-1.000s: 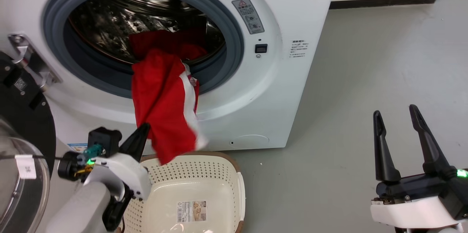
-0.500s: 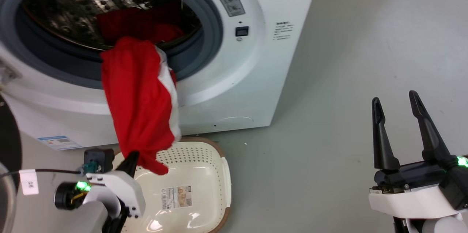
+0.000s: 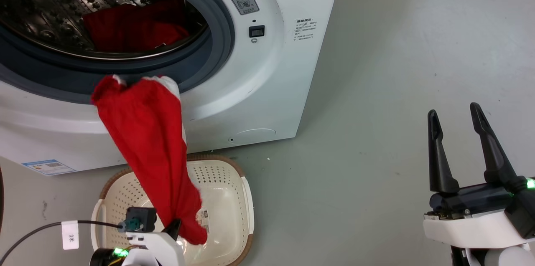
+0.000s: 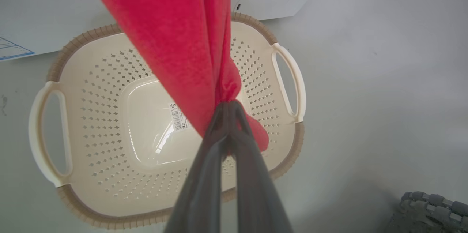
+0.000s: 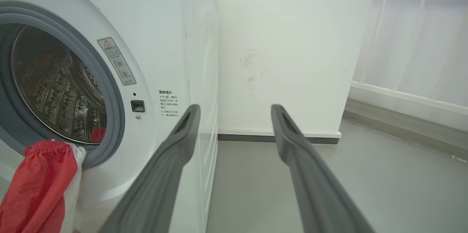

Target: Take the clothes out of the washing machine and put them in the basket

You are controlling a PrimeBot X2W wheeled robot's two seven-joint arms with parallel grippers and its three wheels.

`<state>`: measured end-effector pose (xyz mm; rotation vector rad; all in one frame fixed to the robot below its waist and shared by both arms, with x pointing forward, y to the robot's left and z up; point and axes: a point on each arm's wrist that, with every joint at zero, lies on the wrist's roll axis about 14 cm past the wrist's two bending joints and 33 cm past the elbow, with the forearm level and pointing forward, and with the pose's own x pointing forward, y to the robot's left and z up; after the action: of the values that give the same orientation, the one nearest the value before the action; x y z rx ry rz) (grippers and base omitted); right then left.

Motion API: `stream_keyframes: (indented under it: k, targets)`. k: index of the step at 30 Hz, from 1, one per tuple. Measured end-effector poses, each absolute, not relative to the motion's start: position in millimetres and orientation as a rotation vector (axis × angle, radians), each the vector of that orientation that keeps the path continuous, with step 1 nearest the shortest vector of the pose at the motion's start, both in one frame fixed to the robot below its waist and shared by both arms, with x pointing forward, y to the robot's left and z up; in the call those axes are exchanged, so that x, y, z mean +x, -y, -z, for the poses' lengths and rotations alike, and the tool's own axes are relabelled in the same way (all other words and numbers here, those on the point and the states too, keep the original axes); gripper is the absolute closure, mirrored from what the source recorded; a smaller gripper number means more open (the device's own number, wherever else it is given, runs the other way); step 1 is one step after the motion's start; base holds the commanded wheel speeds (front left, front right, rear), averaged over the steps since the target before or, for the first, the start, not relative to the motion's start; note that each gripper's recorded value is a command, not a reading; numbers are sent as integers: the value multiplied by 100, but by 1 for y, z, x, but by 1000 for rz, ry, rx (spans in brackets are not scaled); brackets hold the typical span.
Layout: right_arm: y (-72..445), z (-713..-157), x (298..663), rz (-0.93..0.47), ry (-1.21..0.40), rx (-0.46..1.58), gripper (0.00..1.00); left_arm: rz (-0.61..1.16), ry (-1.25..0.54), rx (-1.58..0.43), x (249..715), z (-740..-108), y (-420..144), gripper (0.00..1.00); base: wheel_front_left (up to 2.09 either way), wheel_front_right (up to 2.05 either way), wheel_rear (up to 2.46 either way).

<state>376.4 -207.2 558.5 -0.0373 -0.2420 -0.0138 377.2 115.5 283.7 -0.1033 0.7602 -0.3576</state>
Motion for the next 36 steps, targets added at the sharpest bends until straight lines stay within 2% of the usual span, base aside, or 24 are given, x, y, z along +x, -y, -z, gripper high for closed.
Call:
stream_keyframes:
  k: [9,24,32,33,34,36]
  targets:
    - [206,-557,388,8,242,-35,0,327,-885,-124,352,-254,-113,100,0,0,0]
    - [201,-521,444,-26,188,-41,0,278,-1053,-122,383,-190,-116,100,0,0,0]
    - [206,-488,461,-18,120,-52,0,277,-1147,-59,384,-152,-119,100,0,0,0]
    - [206,-486,462,-17,115,-53,0,277,-1146,-49,386,-149,-119,90,0,0,0]
    - [207,-483,463,-16,109,-55,0,274,-1144,-42,389,-148,-119,0,0,0,0]
    - [208,-480,463,-14,102,-56,0,271,-1122,-28,395,-147,-119,0,0,0,0]
